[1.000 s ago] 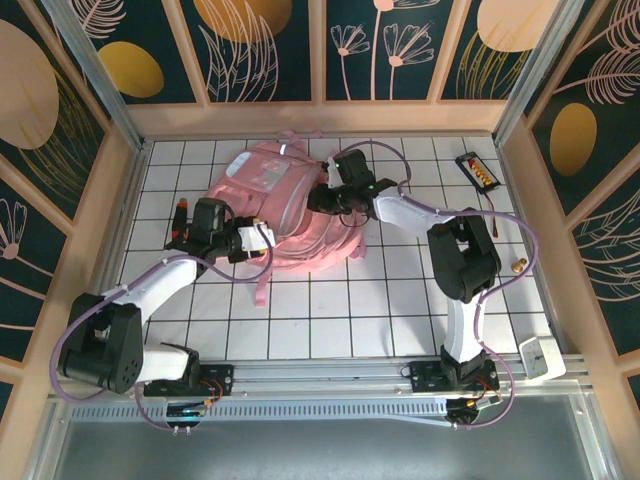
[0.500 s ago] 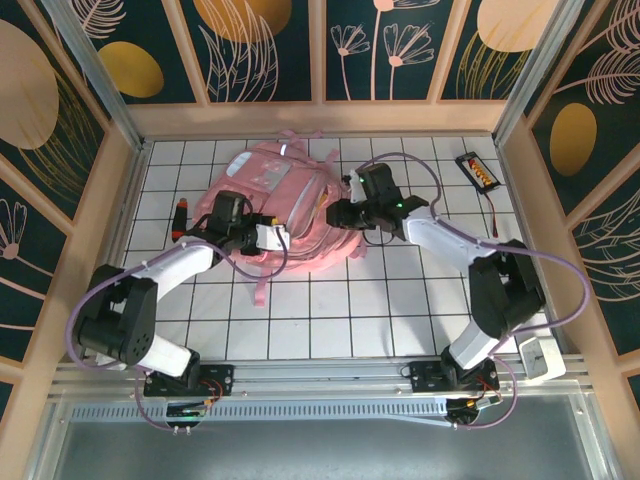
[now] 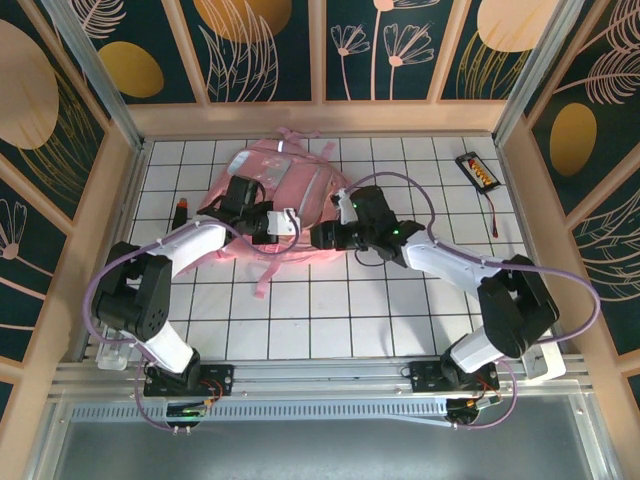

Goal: Pack the student bag

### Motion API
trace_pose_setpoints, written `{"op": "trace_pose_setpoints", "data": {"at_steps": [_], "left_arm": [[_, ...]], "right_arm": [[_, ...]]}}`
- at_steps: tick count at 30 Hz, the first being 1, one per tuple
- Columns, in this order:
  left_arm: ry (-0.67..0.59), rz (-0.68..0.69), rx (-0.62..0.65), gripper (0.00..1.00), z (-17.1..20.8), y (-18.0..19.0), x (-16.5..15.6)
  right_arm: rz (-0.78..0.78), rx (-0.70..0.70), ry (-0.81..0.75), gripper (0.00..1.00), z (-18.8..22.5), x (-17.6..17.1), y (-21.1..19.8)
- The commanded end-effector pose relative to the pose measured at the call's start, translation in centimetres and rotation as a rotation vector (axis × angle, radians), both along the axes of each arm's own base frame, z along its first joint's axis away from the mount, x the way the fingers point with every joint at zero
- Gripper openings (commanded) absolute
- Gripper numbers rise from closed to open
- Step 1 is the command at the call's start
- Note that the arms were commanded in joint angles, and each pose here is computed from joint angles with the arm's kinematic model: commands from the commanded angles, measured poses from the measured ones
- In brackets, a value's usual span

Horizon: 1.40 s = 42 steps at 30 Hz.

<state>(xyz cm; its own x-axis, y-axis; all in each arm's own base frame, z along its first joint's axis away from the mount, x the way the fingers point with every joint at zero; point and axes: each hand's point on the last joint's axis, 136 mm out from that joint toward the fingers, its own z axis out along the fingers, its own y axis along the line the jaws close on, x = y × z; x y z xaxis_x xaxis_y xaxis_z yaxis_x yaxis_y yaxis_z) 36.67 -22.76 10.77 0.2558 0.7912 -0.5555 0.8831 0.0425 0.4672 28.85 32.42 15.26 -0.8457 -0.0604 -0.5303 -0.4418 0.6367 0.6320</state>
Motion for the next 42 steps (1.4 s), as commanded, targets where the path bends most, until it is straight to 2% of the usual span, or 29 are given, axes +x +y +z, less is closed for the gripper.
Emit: {"op": "trace_pose_setpoints", "data": {"at_steps": [1, 4, 8, 10, 15, 18, 23, 29, 37, 42], "left_arm": [[0.067, -0.03, -0.157, 0.0, 3.2, -2.3, -0.7], [0.122, 0.001, -0.243, 0.0, 5.0, -3.2, -0.4], [0.171, 0.036, -0.308, 0.0, 6.0, -3.8, 0.1], [0.194, 0.028, -0.335, 0.0, 6.3, -4.2, 0.0], [0.257, -0.003, -0.371, 0.0, 6.1, -4.8, -0.9], [0.296, 0.007, -0.395, 0.0, 5.9, -5.0, -1.0], [0.373, 0.02, -0.457, 0.0, 6.3, -5.7, -1.0], [0.381, 0.019, -0.48, 0.0, 6.4, -5.8, -1.0], [0.379, 0.036, -0.494, 0.0, 7.1, -5.9, -0.5], [0.379, 0.021, -0.502, 0.0, 7.1, -6.0, -0.7]], "right_arm": [[-0.002, 0.044, 0.036, 0.57, -0.1, 0.4, 1.6], [-0.05, 0.022, 0.013, 0.61, 0.4, 1.2, 2.5], [-0.207, -0.013, 0.029, 0.61, 0.0, 3.2, 2.3], [-0.244, 0.001, 0.018, 0.58, 0.1, 3.6, 2.6], [-0.31, -0.021, -0.032, 0.39, 1.0, 4.1, 3.1], [-0.369, -0.097, -0.094, 0.37, 1.9, 4.3, 2.6], [-0.437, -0.214, -0.124, 0.37, 0.3, 4.9, 1.5], [-0.502, -0.29, -0.148, 0.37, -0.7, 5.5, 0.2], [-0.591, -0.37, -0.098, 0.37, -2.5, 5.5, -1.2], [-0.637, -0.384, -0.116, 0.32, -2.1, 5.7, -1.5]]}}
